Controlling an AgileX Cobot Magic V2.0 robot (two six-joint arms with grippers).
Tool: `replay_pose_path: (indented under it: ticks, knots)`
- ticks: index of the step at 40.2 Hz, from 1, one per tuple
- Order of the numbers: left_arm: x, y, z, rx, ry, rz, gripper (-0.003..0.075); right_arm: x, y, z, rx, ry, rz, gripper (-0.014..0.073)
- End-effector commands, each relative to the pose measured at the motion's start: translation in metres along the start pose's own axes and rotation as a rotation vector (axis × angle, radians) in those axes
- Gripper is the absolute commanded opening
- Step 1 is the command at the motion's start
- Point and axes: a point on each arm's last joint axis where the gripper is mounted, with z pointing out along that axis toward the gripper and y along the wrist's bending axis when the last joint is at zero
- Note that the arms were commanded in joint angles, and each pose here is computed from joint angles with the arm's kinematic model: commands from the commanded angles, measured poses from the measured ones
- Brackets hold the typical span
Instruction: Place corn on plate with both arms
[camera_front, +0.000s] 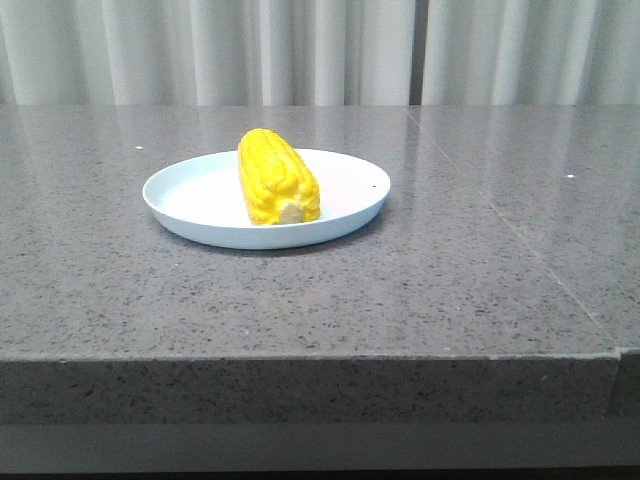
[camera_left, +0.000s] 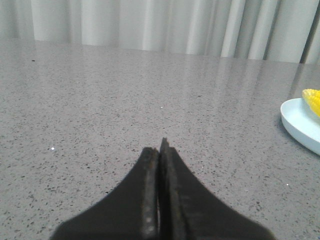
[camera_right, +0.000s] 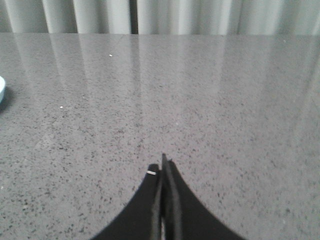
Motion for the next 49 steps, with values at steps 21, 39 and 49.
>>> replay_pose_path:
  ticks: [21,39,49]
  knots:
    - [-0.0009,-0.0002,-0.0003,0.008,-0.078,-0.008,-0.0020,-0.0045,-0.0006,-0.0031,0.013,-0.077,0.050,-0.0064]
    - [-0.0009,-0.0002,-0.0003,0.008,-0.078,-0.008,-0.0020,-0.0045,-0.0006,-0.0031,0.013,-0.077,0.050,-0.0064]
    - [-0.0009,-0.0002,-0.0003,0.008,-0.078,-0.008,-0.0020,-0.0045,-0.0006,-0.0031,0.013,-0.077,0.050,-0.0064]
